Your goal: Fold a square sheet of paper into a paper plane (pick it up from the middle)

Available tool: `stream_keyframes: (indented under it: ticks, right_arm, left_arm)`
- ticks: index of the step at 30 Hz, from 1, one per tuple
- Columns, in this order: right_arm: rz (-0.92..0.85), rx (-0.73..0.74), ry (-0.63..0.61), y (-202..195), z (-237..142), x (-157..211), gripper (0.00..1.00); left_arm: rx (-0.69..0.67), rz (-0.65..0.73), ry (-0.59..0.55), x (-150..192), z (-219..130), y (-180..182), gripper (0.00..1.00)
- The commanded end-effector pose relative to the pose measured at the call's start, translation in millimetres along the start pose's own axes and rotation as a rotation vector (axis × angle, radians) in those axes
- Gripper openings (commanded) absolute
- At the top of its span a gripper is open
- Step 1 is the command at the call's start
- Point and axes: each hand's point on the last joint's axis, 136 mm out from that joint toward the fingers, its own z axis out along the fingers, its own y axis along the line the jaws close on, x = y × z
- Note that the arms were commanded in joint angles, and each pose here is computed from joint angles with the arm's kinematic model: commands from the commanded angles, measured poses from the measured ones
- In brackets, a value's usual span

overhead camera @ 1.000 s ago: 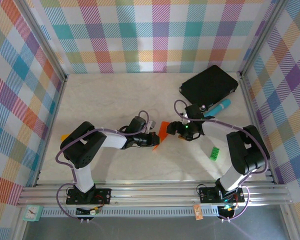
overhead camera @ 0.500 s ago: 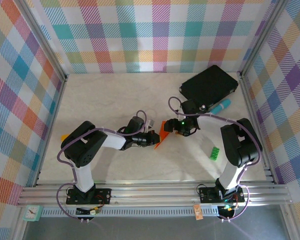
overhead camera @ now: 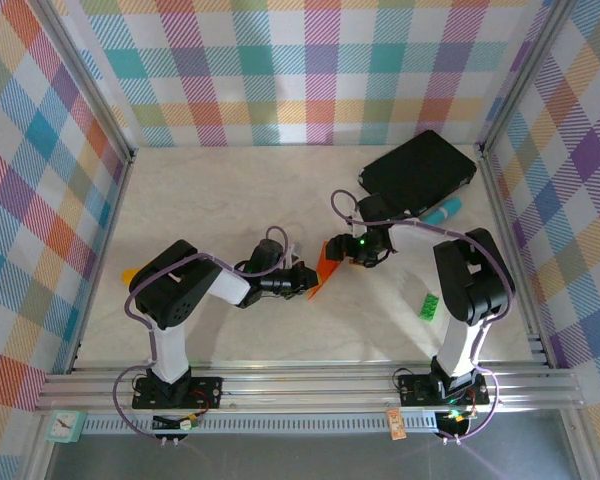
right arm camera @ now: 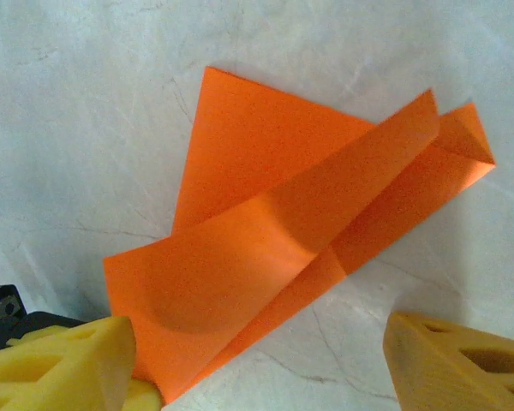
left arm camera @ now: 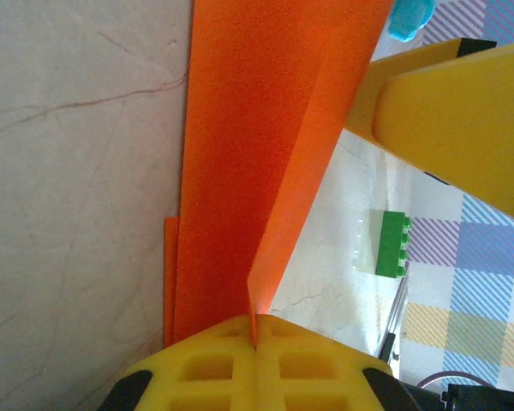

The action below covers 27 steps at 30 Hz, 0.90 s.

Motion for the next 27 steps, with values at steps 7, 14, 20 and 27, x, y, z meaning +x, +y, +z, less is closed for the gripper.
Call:
stream_keyframes:
  ticks: [7,14,20,27]
  right_arm:
    - [-0.016,0.113,0.074,-18,15,8,0.75]
    - [-0.033,0.247,0.123,-30,27,17,0.73]
    - [-0.041,0.348,0.168,-39,39,25,0.72]
    - [-0.019,0.368,0.207,-42,50,32,0.70]
  left_arm:
    - [0.011,-0.032,-0.005,-1,0,6,0.00]
    - [-0.012,-0.030,-0.002,0,0,10,0.00]
    - [-0.038,-0.026,0.001,2,-4,11,0.06]
    - [-0.107,-0.012,-0.005,3,-15,13,0.22]
